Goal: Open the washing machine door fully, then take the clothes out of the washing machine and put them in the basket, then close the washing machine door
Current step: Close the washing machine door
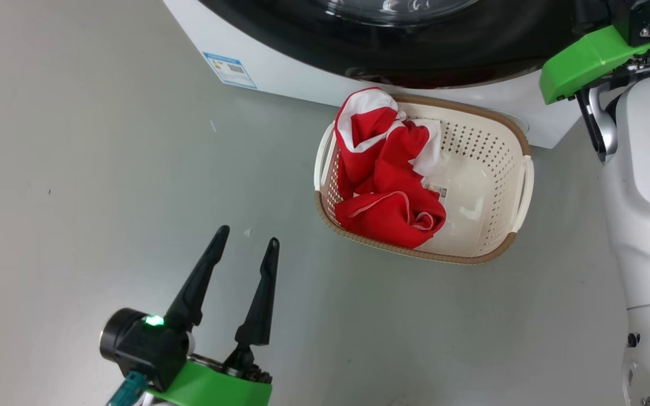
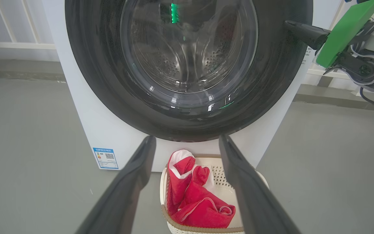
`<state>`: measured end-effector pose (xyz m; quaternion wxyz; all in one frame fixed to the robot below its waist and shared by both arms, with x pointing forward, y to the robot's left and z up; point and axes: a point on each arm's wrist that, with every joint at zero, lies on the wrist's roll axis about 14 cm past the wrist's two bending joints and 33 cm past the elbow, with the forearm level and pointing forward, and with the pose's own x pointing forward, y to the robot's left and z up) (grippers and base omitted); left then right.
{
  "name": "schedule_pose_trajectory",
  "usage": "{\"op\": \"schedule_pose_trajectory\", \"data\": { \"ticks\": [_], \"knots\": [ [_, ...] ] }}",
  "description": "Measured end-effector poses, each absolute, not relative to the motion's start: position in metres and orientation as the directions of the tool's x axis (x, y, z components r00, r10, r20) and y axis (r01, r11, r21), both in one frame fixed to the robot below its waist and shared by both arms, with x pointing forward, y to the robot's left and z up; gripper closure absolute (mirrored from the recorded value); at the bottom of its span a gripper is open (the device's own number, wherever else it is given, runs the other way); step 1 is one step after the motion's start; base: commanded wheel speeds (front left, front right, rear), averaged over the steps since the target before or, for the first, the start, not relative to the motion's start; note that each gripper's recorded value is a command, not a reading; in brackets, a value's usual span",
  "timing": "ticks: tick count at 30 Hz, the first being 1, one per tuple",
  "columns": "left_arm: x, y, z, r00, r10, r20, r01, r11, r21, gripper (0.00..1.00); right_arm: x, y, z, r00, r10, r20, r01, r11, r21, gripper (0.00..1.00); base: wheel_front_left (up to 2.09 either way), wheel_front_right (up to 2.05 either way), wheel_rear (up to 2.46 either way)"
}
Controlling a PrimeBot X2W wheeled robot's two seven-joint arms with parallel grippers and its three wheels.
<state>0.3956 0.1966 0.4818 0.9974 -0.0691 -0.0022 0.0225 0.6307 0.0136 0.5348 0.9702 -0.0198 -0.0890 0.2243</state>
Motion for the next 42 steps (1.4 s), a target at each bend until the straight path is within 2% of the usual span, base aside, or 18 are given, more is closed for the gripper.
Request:
{"op": "schedule_pose_trajectory", "data": {
  "ticks": [16, 17, 18, 19, 20, 33, 42],
  "knots": [
    [0.4, 0.193, 0.483, 0.999, 0.033, 0.009, -0.032, 0.99, -0.138, 0.0, 0.629, 0.009, 0.538, 0.886, 0.434, 0.163, -0.425, 0.901, -0.09, 1.0, 0.0, 0.0, 0.0],
    [0.4, 0.192, 0.483, 0.999, 0.031, 0.01, -0.029, 0.99, -0.14, 0.0, 0.629, 0.008, 0.539, 0.886, 0.432, 0.167, -0.424, 0.902, -0.085, 0.83, 0.0, 0.0, 0.0],
    [0.401, 0.191, 0.484, 1.0, 0.028, 0.011, -0.026, 0.99, -0.141, 0.0, 0.628, 0.007, 0.54, 0.886, 0.43, 0.171, -0.423, 0.903, -0.08, 0.58, 0.0, 0.0, 0.0],
    [0.401, 0.19, 0.484, 1.0, 0.026, 0.013, -0.024, 0.989, -0.143, 0.0, 0.626, 0.005, 0.541, 0.887, 0.429, 0.173, -0.422, 0.904, -0.077, 0.12, 0.0, 0.0, 0.0],
    [0.402, 0.19, 0.484, 1.0, 0.024, 0.014, -0.021, 0.989, -0.145, 0.0, 0.624, 0.004, 0.541, 0.886, 0.429, 0.174, -0.422, 0.903, -0.076, 0.0, 0.0, 0.0, 0.0],
    [0.409, 0.182, 0.501, 0.997, 0.018, 0.071, -0.001, 0.973, -0.232, 0.0, 0.563, -0.01, 0.515, 0.88, 0.459, 0.124, -0.463, 0.887, -0.001, 0.0, 0.0, 0.0, 0.0],
    [0.41, 0.169, 0.509, 0.995, -0.014, 0.099, 0.039, 0.965, -0.261, 0.0, 0.526, -0.067, 0.513, 0.933, 0.344, 0.108, -0.35, 0.936, 0.042, 0.0, 0.0, 0.0, 0.0]
  ]
}}
